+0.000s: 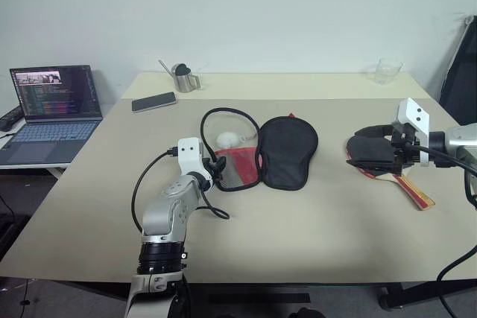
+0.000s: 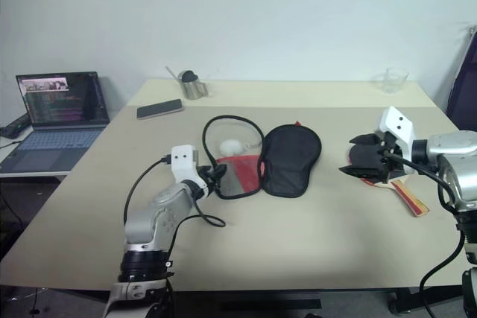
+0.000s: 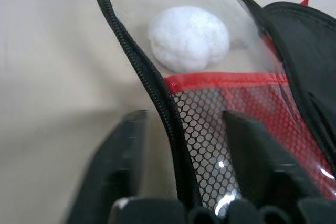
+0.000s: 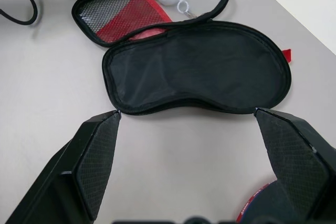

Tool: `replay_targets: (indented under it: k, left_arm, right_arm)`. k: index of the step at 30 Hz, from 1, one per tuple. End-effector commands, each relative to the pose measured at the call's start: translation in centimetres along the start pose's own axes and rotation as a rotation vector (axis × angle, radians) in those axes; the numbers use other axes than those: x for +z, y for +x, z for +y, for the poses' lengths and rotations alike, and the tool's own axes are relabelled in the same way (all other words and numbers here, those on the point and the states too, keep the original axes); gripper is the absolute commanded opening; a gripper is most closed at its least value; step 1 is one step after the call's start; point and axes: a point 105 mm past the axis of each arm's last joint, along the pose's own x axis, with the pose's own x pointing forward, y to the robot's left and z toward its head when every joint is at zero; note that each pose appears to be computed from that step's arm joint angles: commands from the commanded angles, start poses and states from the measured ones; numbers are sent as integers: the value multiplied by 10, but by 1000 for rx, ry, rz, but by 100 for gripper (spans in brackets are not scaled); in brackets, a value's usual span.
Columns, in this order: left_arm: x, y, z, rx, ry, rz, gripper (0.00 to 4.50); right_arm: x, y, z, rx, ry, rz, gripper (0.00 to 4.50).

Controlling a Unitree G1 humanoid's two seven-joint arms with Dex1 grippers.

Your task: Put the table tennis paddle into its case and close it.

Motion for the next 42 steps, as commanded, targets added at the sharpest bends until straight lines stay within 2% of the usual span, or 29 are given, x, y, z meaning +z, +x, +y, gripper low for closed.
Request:
replay_targets:
  k: [1, 2, 6, 9, 13, 16, 20, 27, 33, 42]
  left_arm:
    - [16, -13, -14, -148, 129, -26, 394]
    - [17, -17, -15, -184, 161, -30, 426]
    - [25, -59, 39, -278, 377, 47, 426]
    - [33, -79, 62, -350, 477, 96, 426]
    - [59, -94, 45, -561, 515, 41, 426]
    - [69, -90, 27, -635, 511, -7, 426]
    - [68, -83, 9, -698, 513, -25, 426]
    - [68, -79, 3, -711, 516, -36, 426]
    - [72, -81, 1, -712, 519, -61, 426]
    - [73, -85, 2, -685, 521, -82, 426]
  right_arm:
    - [1, -11, -5, -64, -12, 17, 450]
    - [-2, -13, -7, -79, 2, 30, 450]
    - [-37, -32, -32, -352, 117, 190, 450]
    - [-50, -44, -32, -414, 146, 235, 450]
    - [-79, -61, -47, -596, 281, 341, 450]
    - [-95, -64, -55, -679, 394, 419, 450]
    - [-104, -56, -58, -694, 474, 468, 450]
    - [-107, -51, -62, -653, 674, 477, 450]
    - [-103, -37, -62, -552, 677, 489, 450]
    - [-114, -37, -64, -555, 633, 597, 450]
